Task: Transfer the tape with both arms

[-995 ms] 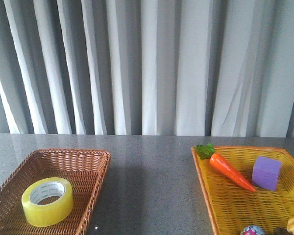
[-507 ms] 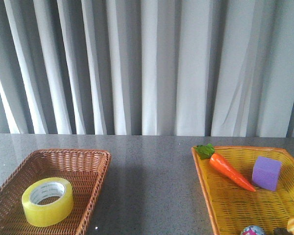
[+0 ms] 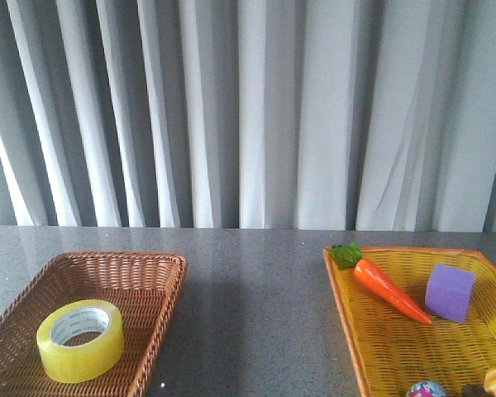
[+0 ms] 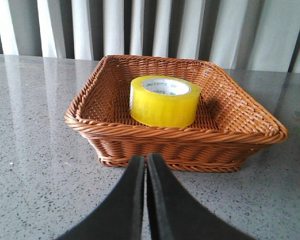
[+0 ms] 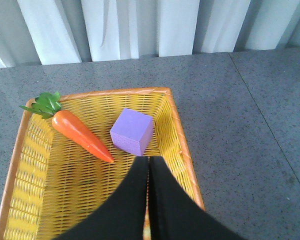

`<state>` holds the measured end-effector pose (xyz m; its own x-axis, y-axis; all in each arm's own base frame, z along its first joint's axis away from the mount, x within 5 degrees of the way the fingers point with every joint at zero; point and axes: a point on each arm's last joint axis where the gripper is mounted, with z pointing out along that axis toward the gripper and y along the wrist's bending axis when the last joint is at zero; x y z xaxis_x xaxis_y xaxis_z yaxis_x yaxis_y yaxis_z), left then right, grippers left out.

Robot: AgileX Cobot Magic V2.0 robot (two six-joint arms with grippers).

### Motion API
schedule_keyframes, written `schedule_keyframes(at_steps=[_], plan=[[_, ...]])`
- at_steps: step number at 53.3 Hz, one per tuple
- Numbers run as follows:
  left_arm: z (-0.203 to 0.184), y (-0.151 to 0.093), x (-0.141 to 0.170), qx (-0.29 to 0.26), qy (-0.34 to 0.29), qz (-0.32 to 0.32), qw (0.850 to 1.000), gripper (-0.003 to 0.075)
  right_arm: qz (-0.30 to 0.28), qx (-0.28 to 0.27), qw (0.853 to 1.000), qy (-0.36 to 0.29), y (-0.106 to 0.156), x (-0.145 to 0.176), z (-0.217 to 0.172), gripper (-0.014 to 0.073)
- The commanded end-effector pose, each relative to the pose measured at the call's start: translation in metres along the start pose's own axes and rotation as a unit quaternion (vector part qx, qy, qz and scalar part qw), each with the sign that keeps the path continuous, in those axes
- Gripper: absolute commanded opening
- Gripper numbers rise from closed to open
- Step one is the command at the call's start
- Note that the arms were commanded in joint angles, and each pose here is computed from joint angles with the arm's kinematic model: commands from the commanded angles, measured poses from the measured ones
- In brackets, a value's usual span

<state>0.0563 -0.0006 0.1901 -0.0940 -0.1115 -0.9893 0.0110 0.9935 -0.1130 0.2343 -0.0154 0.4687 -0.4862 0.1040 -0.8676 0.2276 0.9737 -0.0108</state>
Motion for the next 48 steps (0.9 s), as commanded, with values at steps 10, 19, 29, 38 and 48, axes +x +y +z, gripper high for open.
schedule_keyframes(at_steps=[10,19,29,38,48], plan=[[-0.0031,-0.0001,-0.0126,-0.009,-0.046,-0.011,0.999,-0.0007,-0.003,0.001,0.999,-0.052,-0.0038,-0.0115,-0.0122,-0.0008],[-0.0032,-0.0001,-0.0131,-0.009,-0.047,-0.011,0.999,-0.0006,-0.003,0.001,0.999,-0.052,-0.0038,-0.0115,-0.0122,-0.0008],[-0.0032,-0.0001,-0.0131,-0.009,-0.047,-0.011,0.999,-0.0006,-0.003,0.001,0.999,-0.052,-0.0038,-0.0115,-0.0122,-0.0008],[-0.0032,-0.0001,-0.0131,-0.009,-0.047,-0.011,0.999,-0.0006,-0.003,0.001,0.999,-0.052,-0.0038,-0.0115,-0.0122,-0.0008],[-0.0032,-0.0001,-0.0131,-0.009,-0.047,-0.011,0.999,-0.0006,0.012,-0.018,0.999,-0.044,-0.0005,-0.0101,-0.0121,-0.0008]])
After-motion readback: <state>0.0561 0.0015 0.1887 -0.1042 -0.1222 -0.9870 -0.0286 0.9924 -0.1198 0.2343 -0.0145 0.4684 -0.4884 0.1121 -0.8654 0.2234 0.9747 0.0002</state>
